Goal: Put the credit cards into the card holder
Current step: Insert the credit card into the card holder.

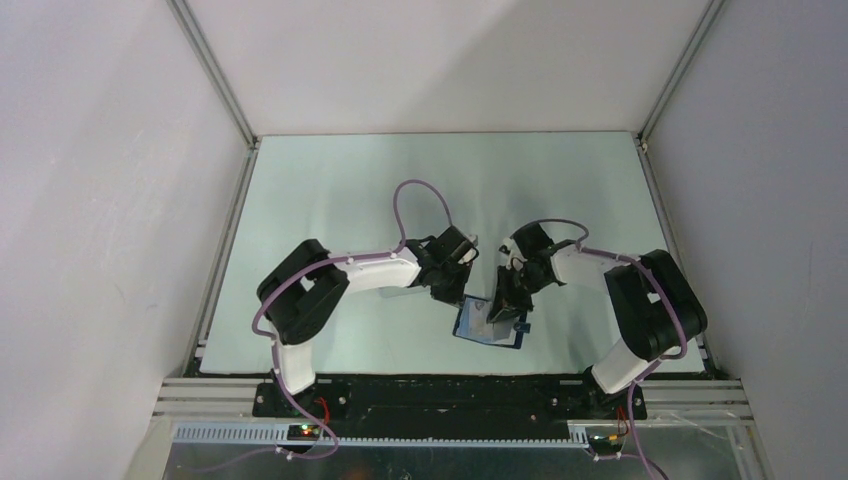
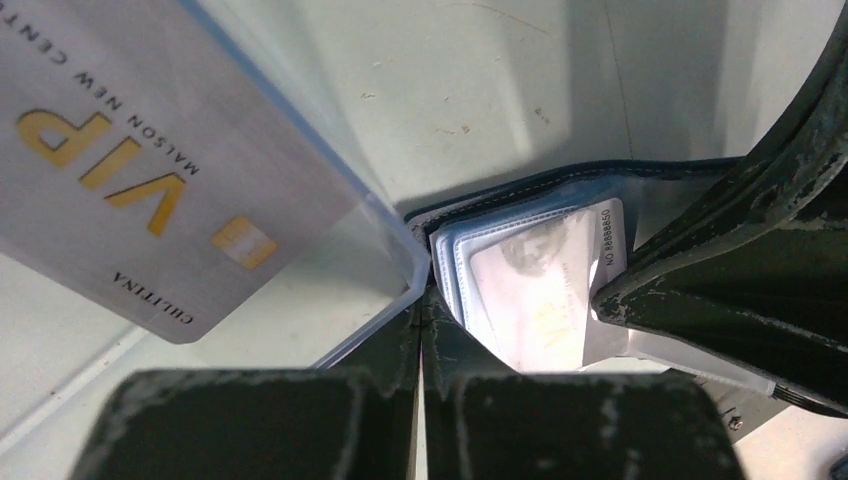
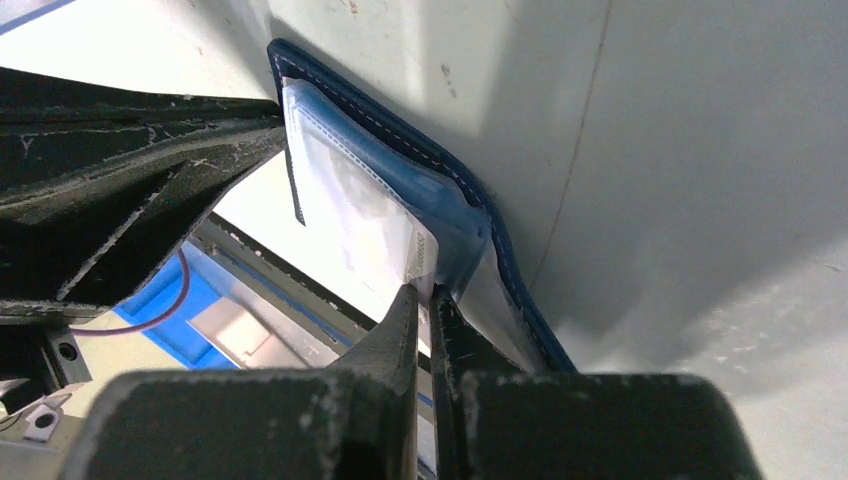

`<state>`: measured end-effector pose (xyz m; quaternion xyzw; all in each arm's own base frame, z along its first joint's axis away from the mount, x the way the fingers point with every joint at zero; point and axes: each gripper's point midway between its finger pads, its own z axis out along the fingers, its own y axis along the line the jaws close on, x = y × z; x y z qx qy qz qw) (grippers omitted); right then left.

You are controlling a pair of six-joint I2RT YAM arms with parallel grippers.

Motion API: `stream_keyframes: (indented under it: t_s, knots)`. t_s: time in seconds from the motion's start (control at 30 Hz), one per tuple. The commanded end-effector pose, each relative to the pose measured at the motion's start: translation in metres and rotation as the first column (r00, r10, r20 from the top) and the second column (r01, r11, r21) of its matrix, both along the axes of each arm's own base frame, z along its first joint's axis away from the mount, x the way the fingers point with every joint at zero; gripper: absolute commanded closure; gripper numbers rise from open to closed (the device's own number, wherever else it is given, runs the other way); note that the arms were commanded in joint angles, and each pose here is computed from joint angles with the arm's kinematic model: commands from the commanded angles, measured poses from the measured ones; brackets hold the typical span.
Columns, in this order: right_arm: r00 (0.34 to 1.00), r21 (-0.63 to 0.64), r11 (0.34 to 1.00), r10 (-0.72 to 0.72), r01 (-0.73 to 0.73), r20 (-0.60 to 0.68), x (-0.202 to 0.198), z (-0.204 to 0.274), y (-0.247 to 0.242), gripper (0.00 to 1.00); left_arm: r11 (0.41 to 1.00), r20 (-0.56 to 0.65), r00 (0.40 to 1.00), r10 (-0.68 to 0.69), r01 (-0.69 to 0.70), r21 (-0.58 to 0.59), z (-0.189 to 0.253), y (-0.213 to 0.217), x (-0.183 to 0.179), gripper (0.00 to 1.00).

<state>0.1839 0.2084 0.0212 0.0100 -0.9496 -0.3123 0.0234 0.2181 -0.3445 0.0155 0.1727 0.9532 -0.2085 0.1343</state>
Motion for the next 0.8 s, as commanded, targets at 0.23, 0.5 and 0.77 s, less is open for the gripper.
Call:
stream_keyframes:
  t_s: [0.23,0.5,0.77]
  knots:
    - [0.997,-0.013,0.998,-0.067,0.067,0.030,0.012,0.002,0.026,0.79,0.990,-0.071,0.989,0.127,-0.122,0.069,-0.009,0.032,-0.017,1.00]
    - [0.997,-0.054,0.997,-0.060,0.063,0.050,0.006,0.005,0.023,0.48,0.974,-0.104,0.969,0.223,-0.216,0.072,-0.006,0.046,-0.029,1.00]
    - [0.998,-0.104,0.993,-0.043,0.048,0.049,-0.002,0.004,0.016,0.36,0.969,-0.114,0.963,0.246,-0.241,0.054,0.000,0.045,-0.031,1.00]
